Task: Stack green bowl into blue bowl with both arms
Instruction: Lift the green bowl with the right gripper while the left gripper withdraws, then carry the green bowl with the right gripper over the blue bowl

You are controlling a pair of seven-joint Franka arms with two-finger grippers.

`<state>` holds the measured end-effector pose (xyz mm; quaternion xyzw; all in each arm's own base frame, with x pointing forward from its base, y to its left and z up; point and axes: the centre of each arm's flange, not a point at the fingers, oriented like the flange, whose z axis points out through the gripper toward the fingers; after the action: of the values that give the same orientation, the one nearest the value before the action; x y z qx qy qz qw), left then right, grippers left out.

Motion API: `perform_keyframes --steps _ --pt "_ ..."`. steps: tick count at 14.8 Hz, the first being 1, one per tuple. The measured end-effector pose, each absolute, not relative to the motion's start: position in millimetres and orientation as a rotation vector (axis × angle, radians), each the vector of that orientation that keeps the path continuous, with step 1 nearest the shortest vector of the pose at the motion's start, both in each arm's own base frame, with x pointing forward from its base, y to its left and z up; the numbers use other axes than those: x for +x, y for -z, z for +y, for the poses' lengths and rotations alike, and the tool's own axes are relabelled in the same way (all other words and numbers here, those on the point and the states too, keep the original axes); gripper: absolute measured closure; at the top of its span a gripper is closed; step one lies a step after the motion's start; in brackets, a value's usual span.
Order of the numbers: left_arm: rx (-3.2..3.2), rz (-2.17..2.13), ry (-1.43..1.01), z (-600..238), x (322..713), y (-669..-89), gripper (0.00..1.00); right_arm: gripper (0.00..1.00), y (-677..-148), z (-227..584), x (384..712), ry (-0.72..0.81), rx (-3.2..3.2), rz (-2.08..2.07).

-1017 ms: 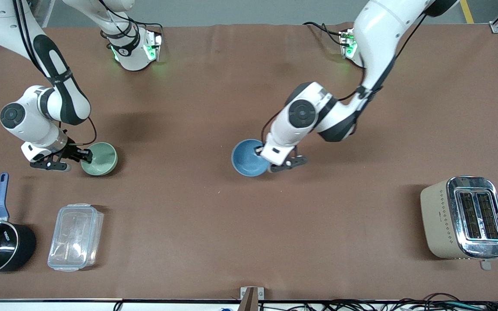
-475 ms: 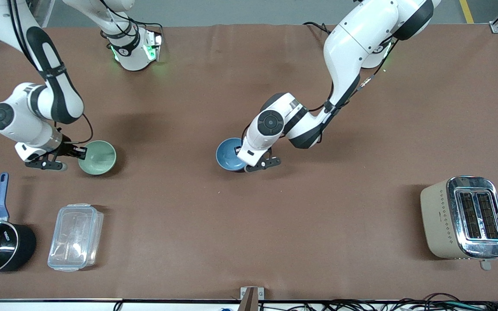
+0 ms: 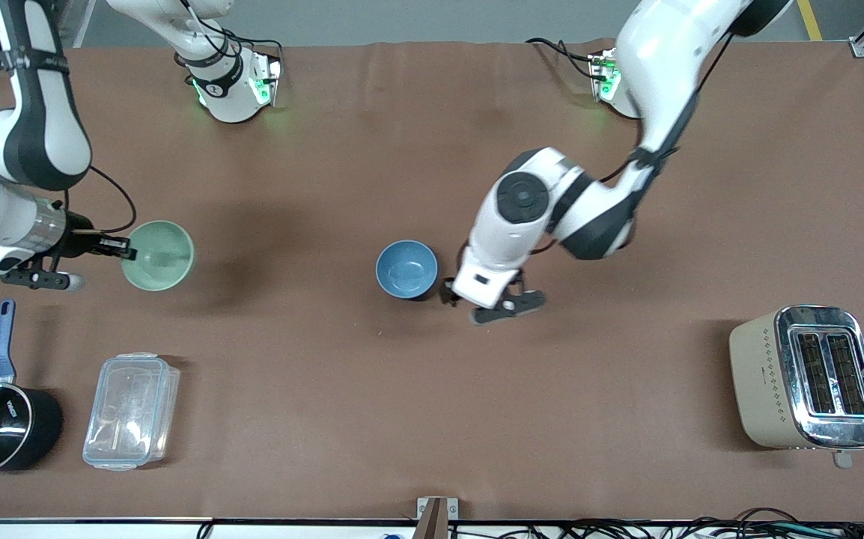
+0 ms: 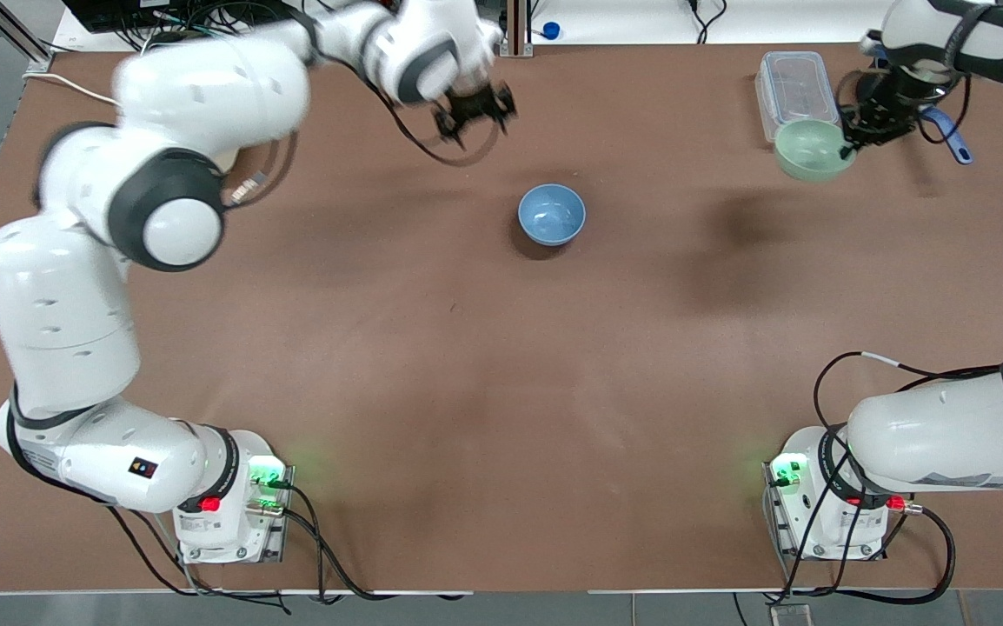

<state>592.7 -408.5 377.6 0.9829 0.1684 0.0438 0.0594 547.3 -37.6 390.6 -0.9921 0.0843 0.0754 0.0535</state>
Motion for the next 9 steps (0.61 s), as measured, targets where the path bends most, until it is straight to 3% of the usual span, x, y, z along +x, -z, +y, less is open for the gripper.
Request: perform_keyframes --steps 4,9 --pt "3.017 0.549 -0.275 -285.1 626.4 -490.5 0.00 0.95 -409.2 114.6 536.7 -0.223 -3.030 0.418" --pt "3.170 0.313 -0.258 -170.5 619.5 -566.2 0.00 0.95 -410.7 275.9 499.5 -0.127 -3.017 0.535"
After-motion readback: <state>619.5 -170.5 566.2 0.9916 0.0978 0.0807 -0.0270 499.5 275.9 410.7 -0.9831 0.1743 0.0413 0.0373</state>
